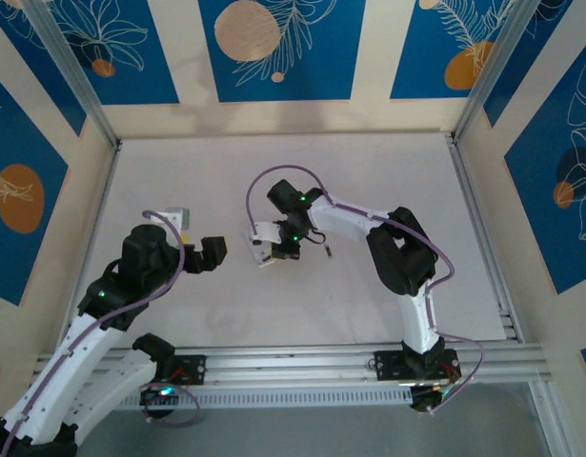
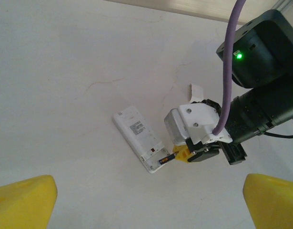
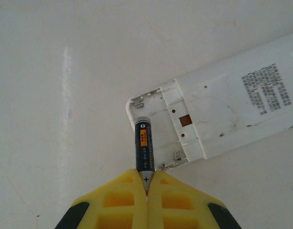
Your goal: Load the batteries into the remote control
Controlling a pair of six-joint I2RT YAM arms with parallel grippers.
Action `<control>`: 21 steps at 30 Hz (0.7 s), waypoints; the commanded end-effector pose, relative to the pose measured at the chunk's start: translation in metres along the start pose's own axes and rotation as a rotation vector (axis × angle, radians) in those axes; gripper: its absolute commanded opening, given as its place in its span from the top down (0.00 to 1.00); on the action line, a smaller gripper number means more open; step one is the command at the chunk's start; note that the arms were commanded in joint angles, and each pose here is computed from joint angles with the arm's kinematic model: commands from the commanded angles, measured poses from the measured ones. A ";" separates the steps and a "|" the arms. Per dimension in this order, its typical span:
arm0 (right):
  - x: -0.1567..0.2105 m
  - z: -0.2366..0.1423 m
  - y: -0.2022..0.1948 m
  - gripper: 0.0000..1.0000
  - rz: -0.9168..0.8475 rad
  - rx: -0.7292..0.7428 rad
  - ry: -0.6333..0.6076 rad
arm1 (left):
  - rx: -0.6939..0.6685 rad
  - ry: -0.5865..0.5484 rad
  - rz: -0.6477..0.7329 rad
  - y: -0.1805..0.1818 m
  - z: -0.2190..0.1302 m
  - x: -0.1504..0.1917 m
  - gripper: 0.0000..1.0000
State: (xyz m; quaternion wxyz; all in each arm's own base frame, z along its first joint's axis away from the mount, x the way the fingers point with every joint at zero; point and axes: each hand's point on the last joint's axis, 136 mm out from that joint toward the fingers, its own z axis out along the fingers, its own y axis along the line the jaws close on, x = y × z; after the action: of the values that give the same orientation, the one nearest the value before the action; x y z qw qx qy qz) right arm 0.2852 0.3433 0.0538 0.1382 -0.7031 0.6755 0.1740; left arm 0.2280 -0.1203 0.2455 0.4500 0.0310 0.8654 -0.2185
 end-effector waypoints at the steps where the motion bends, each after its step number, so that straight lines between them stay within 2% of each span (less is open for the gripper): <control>1: -0.007 0.000 0.007 1.00 -0.025 -0.047 -0.026 | 0.009 -0.031 0.001 0.000 -0.001 -0.004 0.00; 21: -0.005 0.015 0.010 1.00 -0.027 -0.093 -0.012 | 0.003 -0.031 0.010 0.002 0.002 -0.002 0.00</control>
State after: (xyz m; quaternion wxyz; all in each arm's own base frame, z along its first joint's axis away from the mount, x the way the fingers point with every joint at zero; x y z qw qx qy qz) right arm 0.2833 0.3494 0.0423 0.1243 -0.7071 0.6694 0.1908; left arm 0.2286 -0.1207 0.2406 0.4506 0.0309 0.8650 -0.2188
